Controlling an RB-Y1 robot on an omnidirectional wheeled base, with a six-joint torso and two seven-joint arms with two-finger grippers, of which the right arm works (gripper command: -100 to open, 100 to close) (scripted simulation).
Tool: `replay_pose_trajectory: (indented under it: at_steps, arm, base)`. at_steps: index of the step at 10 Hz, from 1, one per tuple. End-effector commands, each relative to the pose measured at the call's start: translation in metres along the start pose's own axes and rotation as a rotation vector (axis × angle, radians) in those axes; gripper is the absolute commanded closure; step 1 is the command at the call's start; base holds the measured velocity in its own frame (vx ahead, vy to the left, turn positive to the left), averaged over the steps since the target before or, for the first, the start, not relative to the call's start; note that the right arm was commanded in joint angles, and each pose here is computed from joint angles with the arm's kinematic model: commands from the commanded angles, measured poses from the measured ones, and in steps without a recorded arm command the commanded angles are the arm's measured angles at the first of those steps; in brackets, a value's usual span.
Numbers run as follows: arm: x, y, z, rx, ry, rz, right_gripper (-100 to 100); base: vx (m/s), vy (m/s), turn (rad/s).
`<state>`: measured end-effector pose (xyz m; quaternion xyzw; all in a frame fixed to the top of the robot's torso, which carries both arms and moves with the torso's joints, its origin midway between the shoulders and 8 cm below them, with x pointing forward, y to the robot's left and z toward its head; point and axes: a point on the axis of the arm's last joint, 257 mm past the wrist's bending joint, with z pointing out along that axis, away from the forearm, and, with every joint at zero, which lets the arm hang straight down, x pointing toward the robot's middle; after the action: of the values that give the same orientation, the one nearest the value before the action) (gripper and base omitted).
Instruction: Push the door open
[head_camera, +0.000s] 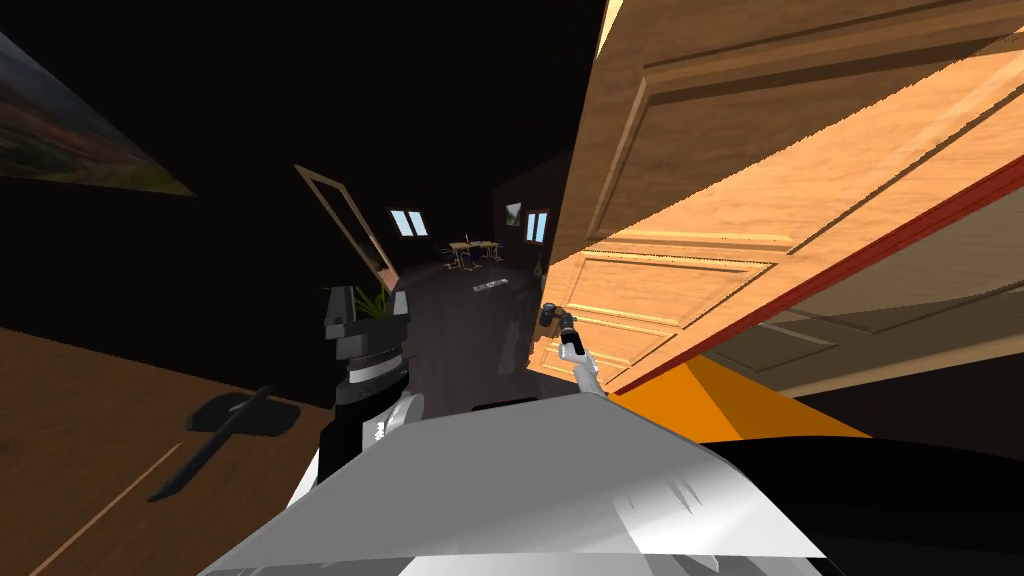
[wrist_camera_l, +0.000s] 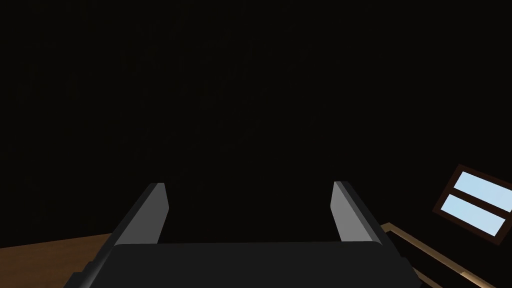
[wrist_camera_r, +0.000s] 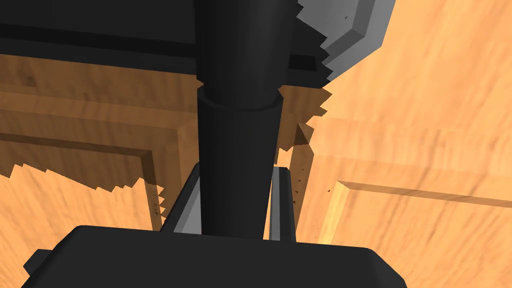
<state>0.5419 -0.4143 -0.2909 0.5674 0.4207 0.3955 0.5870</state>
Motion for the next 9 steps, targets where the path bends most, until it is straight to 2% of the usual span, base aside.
replay_pose_trajectory:
  at_steps: [1,9]
  arm:
    - [-0.016,0.009,0.003,-0.017,-0.029,-0.003,100]
    - [-0.048,0.0,-0.004,-0.002,-0.11,0.031,100]
  base:
    - [0.173,0.07,-0.079]
    - [0.172,0.069,-0.07]
